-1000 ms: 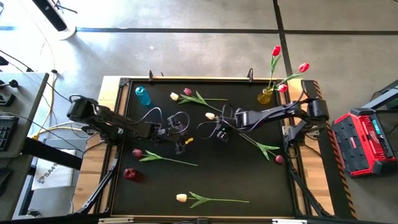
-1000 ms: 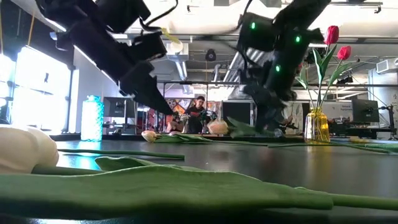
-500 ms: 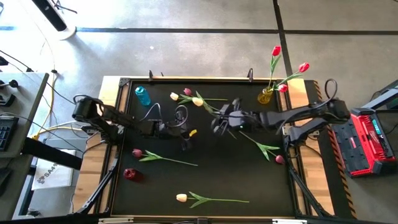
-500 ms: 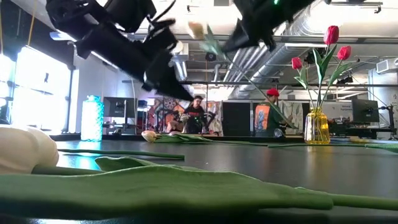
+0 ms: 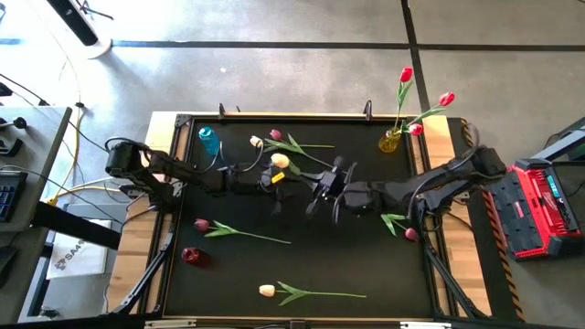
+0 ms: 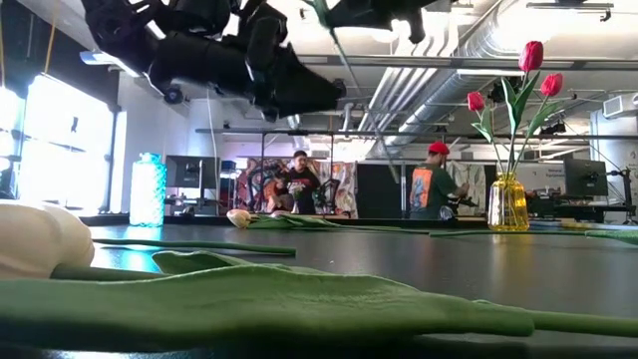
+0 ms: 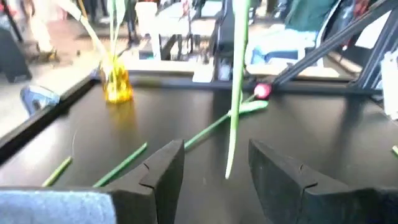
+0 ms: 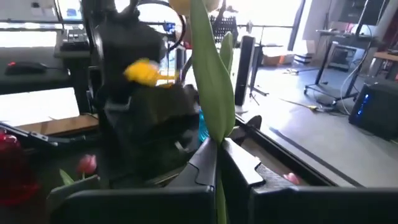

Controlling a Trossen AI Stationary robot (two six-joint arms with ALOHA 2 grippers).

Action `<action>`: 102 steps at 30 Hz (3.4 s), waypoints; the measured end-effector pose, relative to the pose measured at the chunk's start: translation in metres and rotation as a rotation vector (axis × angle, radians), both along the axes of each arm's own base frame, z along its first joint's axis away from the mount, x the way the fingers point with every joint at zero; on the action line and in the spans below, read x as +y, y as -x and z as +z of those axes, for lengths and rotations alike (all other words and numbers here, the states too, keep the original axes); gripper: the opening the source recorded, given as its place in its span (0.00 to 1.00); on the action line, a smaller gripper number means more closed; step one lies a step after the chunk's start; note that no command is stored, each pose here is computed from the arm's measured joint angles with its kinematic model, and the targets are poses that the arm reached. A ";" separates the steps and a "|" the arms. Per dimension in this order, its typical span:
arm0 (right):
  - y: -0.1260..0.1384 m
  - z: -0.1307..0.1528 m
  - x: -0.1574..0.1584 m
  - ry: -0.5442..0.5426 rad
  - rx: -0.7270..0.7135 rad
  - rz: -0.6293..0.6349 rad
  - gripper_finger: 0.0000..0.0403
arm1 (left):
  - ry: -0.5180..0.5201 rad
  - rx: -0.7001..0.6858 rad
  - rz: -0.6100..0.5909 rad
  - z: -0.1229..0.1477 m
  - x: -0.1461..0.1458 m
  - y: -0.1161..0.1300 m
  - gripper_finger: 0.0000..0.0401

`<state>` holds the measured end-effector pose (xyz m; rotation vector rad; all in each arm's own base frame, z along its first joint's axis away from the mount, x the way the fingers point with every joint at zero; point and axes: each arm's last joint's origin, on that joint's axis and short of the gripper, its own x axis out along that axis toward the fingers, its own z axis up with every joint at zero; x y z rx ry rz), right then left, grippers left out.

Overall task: Sort flowers into vase by color
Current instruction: Put the middle white tulip into the blue vase

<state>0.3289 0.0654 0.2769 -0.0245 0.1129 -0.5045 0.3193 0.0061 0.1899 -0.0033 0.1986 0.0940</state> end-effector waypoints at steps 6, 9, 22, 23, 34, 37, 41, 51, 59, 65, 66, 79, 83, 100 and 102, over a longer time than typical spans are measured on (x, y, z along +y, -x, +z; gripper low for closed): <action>-0.018 -0.023 0.006 0.022 -0.026 -0.059 0.00 | -0.029 -0.056 -0.060 0.006 -0.001 -0.001 0.42; -0.022 -0.026 0.007 0.027 -0.062 -0.061 0.00 | -0.033 -0.056 -0.060 0.006 -0.001 -0.001 0.42; 0.010 -0.054 0.001 -0.035 -0.315 -0.096 0.00 | -0.053 -0.084 -0.037 0.008 0.004 -0.001 0.27; 0.017 -0.059 -0.001 -0.045 -0.350 -0.075 0.00 | -0.054 -0.095 -0.033 0.009 0.005 -0.001 0.26; 0.034 -0.072 -0.015 -0.033 -0.435 0.107 0.00 | -0.057 -0.118 -0.101 0.012 0.018 -0.001 0.26; 0.028 -0.068 -0.020 -0.019 -0.438 0.184 0.00 | -0.063 -0.119 -0.127 0.012 0.018 -0.001 0.26; 0.021 -0.067 -0.024 -0.018 -0.404 0.228 0.00 | -0.063 -0.129 -0.203 0.012 0.016 -0.001 0.26; 0.018 -0.065 -0.024 0.014 -0.392 0.223 0.00 | -0.059 -0.142 -0.228 0.014 0.015 -0.001 0.26; 0.019 -0.065 -0.018 0.022 -0.379 0.222 0.00 | -0.065 -0.152 -0.218 0.015 0.015 -0.001 0.11; 0.019 -0.067 -0.018 0.017 -0.365 0.229 0.00 | -0.064 -0.149 -0.217 0.014 0.016 -0.001 0.02; 0.019 -0.067 -0.018 0.017 -0.360 0.230 0.00 | -0.064 -0.148 -0.217 0.014 0.016 -0.001 0.02; 0.021 -0.071 -0.016 0.058 -0.295 0.061 0.17 | -0.043 -0.065 -0.161 0.015 0.026 0.005 0.00; 0.026 -0.072 -0.010 0.051 -0.269 -0.116 0.23 | -0.095 0.023 -0.011 0.029 0.038 0.022 0.00; 0.033 -0.107 0.008 -0.086 -0.071 -0.227 0.27 | -0.179 -0.007 0.621 0.125 0.086 0.175 0.00; 0.033 -0.111 0.005 -0.108 -0.061 -0.242 0.27 | -0.166 -0.014 0.652 0.128 0.083 0.187 0.00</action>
